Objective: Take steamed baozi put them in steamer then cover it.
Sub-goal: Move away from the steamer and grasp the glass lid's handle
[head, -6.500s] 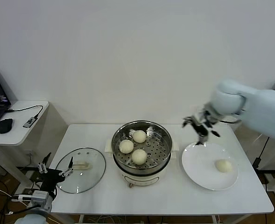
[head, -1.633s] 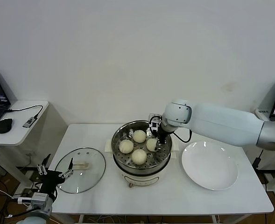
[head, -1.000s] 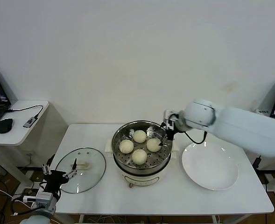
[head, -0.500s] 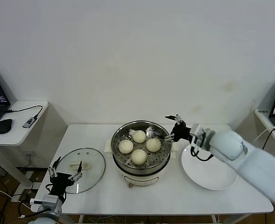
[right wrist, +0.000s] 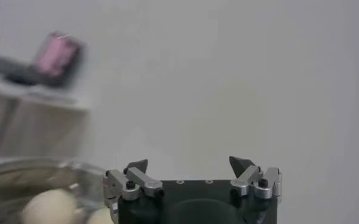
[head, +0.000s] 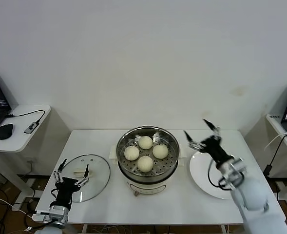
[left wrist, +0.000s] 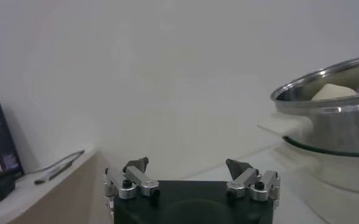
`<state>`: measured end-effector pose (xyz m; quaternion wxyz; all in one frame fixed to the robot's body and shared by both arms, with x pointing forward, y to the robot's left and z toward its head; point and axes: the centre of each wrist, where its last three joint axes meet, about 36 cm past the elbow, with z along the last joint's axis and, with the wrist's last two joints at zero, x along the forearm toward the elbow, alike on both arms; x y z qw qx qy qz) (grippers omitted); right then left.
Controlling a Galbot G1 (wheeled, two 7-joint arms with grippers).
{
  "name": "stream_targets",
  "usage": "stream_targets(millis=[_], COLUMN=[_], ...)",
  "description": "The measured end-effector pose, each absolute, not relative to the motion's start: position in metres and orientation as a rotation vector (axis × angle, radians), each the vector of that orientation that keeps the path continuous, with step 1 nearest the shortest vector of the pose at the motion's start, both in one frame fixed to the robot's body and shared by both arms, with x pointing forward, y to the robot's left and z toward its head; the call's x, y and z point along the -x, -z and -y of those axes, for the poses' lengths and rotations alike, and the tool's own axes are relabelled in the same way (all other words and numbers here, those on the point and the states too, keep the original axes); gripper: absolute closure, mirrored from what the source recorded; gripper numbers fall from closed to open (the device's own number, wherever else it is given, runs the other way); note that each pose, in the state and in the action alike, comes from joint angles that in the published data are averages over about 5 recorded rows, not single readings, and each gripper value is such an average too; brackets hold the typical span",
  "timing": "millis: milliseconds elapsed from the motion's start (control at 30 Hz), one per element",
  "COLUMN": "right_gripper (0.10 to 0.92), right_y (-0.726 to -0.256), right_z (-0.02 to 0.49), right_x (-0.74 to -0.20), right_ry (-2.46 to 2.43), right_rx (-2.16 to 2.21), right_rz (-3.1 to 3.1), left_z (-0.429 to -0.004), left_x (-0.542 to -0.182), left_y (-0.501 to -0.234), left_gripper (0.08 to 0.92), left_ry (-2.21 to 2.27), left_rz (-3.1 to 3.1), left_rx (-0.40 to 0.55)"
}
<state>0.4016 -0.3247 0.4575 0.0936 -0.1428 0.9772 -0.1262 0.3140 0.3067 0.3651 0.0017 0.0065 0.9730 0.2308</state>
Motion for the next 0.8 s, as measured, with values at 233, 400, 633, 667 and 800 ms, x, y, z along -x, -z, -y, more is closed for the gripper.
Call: stream_targets(millis=[233,400,633,667,800], right_gripper=[0.2,0.2,0.2,0.2,0.2], right_y=[-0.43,-0.419,-0.404,-0.402,-0.395], right_z=[0.365,0.385,0.4,0.402,0.408], right_x=[-0.347,-0.313,-0.28,-0.277,-0.264], right_ry=[0.298,0.255,0.231,0.228,0.217], right_rx=[0.017,-0.195,-0.39,-0.417,-0.514], right_rz=[-3.006,-3.044,-3.068,-3.071,-3.081], left_z=[-0.325,-0.34,-0.354,-0.355,-0.359], left_x=[-0.317,-0.317,-0.307,-0.307,-0.306], left_y=[-0.356,-0.345,-0.336,-0.335,-0.329], left_gripper=[0.177,0.177,0.177,0.177,0.177], left_ry=[-1.143,-1.5,-1.884,-1.924,-2.051], left_rz=[-2.888,-2.717,-2.478,-2.447,-2.344], left_rx=[-0.039,-0.107,-0.214,-0.229,-0.282])
